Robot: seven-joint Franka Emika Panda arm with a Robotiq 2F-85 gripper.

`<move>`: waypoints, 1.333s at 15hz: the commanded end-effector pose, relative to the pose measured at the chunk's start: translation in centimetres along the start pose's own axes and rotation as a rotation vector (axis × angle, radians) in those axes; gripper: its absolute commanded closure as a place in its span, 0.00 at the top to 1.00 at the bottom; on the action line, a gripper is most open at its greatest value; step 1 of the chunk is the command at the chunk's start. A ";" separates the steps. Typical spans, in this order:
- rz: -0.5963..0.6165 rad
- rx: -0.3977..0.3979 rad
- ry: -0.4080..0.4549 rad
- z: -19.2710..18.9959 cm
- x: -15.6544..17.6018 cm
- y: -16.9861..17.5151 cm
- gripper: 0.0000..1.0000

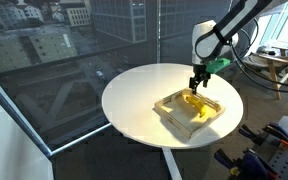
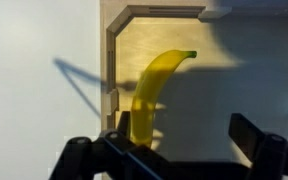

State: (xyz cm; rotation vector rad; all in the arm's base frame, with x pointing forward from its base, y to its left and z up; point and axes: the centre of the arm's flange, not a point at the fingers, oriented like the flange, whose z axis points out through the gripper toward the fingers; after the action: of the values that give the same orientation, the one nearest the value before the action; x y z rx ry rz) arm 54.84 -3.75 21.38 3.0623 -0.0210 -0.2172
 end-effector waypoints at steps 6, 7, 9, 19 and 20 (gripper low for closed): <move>0.000 0.012 -0.003 -3.3 -3.3 0.3 1.00; -0.001 0.012 -0.002 -3.7 -3.6 0.4 1.00; -0.007 0.018 0.001 -4.3 -4.2 0.4 1.00; -0.070 0.058 0.062 -7.8 -6.7 0.9 1.00; -0.075 0.064 0.066 -8.1 -6.8 1.0 1.00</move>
State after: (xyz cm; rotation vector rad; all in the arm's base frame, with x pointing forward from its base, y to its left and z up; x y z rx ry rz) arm 50.57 -3.60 28.81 3.1061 0.0595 -0.1296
